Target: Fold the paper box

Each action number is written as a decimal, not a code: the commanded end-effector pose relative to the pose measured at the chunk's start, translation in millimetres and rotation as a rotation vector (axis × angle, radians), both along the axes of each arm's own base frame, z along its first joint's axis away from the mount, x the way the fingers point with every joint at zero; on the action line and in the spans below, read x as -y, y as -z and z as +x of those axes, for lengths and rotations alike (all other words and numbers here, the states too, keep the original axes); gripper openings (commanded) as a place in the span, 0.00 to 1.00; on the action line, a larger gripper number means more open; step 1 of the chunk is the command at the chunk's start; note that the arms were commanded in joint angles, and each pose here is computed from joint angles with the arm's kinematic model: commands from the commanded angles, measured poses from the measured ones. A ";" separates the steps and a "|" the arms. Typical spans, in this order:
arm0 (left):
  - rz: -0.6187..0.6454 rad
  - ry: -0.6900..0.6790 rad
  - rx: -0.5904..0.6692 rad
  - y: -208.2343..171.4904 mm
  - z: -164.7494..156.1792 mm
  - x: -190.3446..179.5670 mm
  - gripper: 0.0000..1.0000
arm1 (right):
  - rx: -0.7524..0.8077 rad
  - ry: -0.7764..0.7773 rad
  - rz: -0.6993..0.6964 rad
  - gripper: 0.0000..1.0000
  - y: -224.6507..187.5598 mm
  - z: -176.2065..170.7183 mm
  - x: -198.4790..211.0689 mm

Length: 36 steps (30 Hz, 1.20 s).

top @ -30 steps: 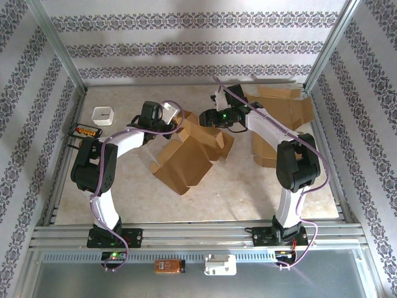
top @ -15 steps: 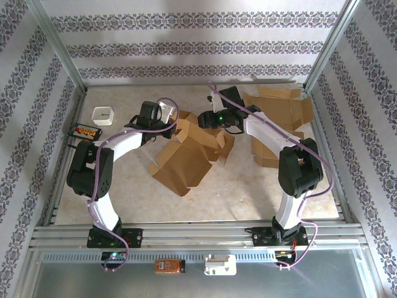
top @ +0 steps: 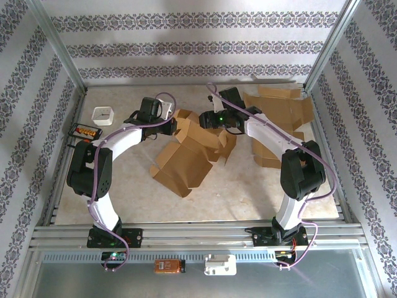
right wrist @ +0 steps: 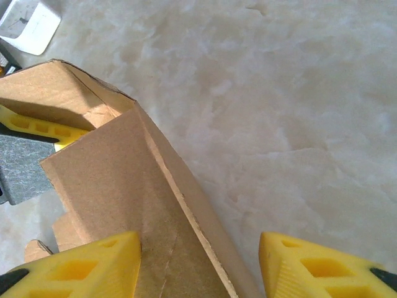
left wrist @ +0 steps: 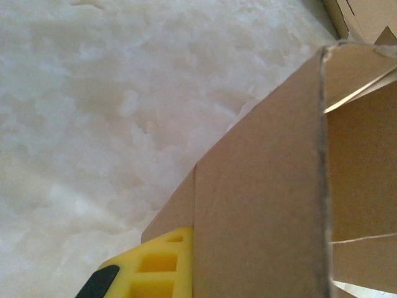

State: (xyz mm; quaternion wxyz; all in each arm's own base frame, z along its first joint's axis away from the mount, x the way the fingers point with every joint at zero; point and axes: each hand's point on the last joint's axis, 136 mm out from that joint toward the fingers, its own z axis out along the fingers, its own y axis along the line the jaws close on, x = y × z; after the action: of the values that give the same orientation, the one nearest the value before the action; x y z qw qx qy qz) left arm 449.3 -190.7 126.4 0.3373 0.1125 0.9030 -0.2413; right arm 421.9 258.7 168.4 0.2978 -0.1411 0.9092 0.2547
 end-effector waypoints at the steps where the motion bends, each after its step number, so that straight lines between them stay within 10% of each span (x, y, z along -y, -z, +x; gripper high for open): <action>1: -0.142 -0.010 0.002 -29.5 0.8 22.2 0.00 | -0.040 -0.019 -0.081 0.54 23.3 -17.4 2.1; 11: -0.377 -0.113 -0.059 -22.4 -3.8 32.1 0.00 | -0.013 -0.029 -0.163 0.51 37.4 -24.0 -2.3; 21: -0.260 -0.106 -0.023 1.4 -43.6 23.0 0.01 | 0.070 -0.045 -0.308 0.52 45.6 -34.3 -4.3; 36: -0.157 -0.045 0.080 -4.9 -84.1 13.8 0.45 | 0.126 -0.071 -0.352 0.53 38.8 -44.3 -3.6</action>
State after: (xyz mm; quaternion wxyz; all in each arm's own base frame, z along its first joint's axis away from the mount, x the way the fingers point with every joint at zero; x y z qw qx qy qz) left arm 369.3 -201.9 107.1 0.3457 0.0390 0.8879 -0.3012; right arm 395.7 275.8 157.5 0.3582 -0.2182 0.8983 0.1307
